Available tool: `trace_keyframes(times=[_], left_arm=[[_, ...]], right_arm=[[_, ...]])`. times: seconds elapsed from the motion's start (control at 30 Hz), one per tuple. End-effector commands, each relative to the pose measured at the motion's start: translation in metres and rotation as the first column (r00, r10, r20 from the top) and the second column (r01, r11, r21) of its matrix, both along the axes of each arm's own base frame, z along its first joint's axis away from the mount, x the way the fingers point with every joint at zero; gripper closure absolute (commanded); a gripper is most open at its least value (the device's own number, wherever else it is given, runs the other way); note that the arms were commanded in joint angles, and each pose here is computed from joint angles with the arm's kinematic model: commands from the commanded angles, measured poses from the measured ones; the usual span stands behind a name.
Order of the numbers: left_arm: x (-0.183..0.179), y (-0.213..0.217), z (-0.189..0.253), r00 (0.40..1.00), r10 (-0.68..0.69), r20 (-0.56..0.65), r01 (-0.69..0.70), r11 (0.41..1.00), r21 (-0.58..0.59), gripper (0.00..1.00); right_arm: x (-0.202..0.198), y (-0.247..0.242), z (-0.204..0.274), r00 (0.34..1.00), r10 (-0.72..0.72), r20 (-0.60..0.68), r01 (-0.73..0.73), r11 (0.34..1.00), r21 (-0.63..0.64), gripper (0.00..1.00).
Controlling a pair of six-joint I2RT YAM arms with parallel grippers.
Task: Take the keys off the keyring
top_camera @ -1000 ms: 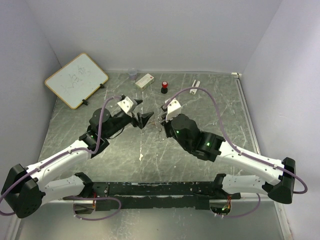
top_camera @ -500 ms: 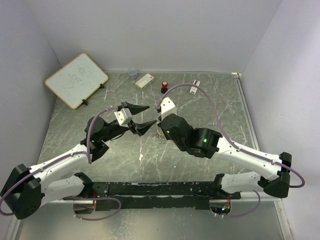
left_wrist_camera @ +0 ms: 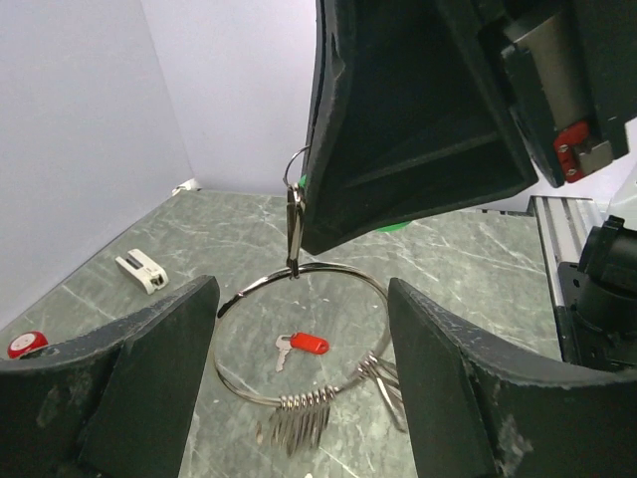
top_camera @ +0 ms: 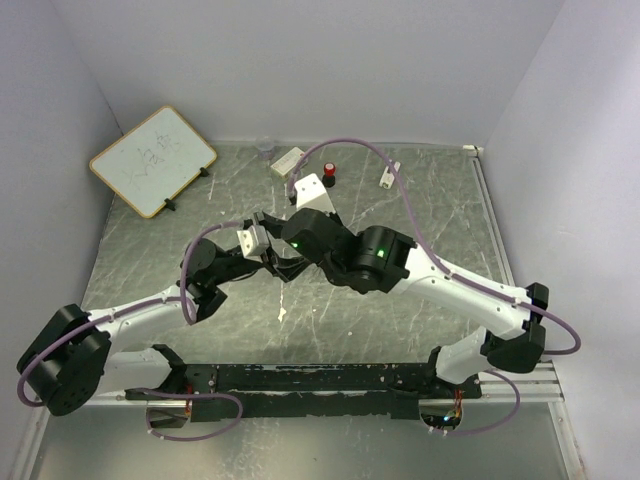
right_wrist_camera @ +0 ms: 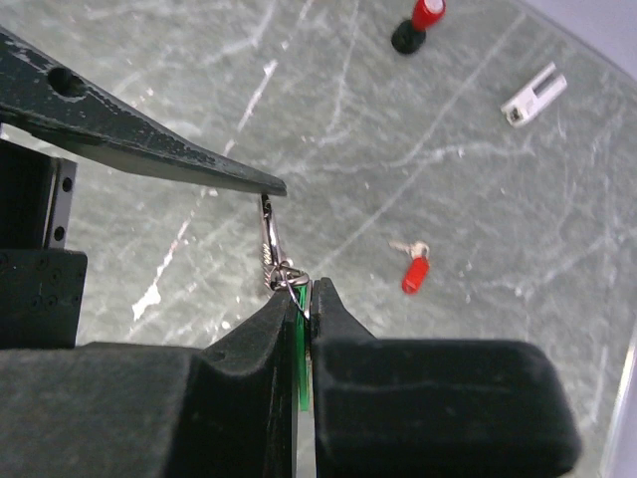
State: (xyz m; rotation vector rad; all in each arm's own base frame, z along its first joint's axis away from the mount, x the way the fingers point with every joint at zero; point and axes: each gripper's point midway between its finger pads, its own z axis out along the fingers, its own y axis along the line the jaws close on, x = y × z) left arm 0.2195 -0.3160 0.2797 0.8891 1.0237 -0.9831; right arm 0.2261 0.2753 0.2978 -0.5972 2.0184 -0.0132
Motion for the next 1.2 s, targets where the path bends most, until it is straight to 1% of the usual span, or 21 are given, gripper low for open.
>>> trace_keyframes(times=[0.0, 0.13, 0.23, 0.33, 0.57, 0.7, 1.0, 1.1, 1.17], left_arm=[[-0.012, -0.003, 0.014, 0.997, -0.054, 0.056, 0.057, 0.997, -0.053, 0.22], [-0.013, -0.007, 0.017, 0.995, -0.076, 0.057, 0.08, 0.994, -0.069, 0.22], [-0.016, -0.009, 0.019, 0.994, -0.099, 0.054, 0.103, 0.991, -0.083, 0.22], [-0.019, -0.01, 0.022, 0.991, -0.12, 0.052, 0.125, 0.987, -0.102, 0.21], [-0.027, -0.01, 0.031, 0.986, -0.164, 0.043, 0.169, 0.972, -0.163, 0.22], [-0.026, -0.013, 0.03, 0.984, -0.174, 0.025, 0.176, 0.969, -0.174, 0.25], [-0.014, -0.025, 0.016, 0.988, -0.151, -0.015, 0.147, 0.979, -0.144, 0.41], [-0.013, -0.026, 0.017, 0.988, -0.151, -0.012, 0.148, 0.978, -0.148, 0.48], [-0.011, -0.027, 0.019, 0.989, -0.148, -0.013, 0.144, 0.978, -0.153, 0.56]], right_arm=[[-0.011, -0.023, 0.007, 0.999, -0.052, -0.01, 0.051, 0.996, -0.073, 1.0], [-0.013, -0.016, 0.012, 1.0, -0.029, 0.005, 0.029, 1.0, -0.008, 1.0], [-0.012, -0.012, 0.011, 1.0, -0.021, 0.013, 0.021, 1.0, 0.016, 1.0], [-0.011, -0.009, 0.007, 1.0, -0.022, 0.014, 0.022, 1.0, 0.008, 1.0], [-0.006, -0.009, -0.008, 0.999, -0.049, 0.023, 0.05, 0.997, -0.064, 1.0], [-0.007, -0.007, -0.01, 0.999, -0.045, 0.023, 0.047, 0.997, -0.06, 1.0], [-0.017, 0.004, 0.004, 1.0, 0.024, 0.016, -0.024, 1.0, 0.009, 1.0], [-0.021, 0.003, 0.004, 0.999, 0.037, 0.004, -0.037, 0.999, 0.01, 1.0], [-0.023, 0.002, 0.004, 0.999, 0.041, -0.001, -0.041, 0.999, 0.002, 1.0]])
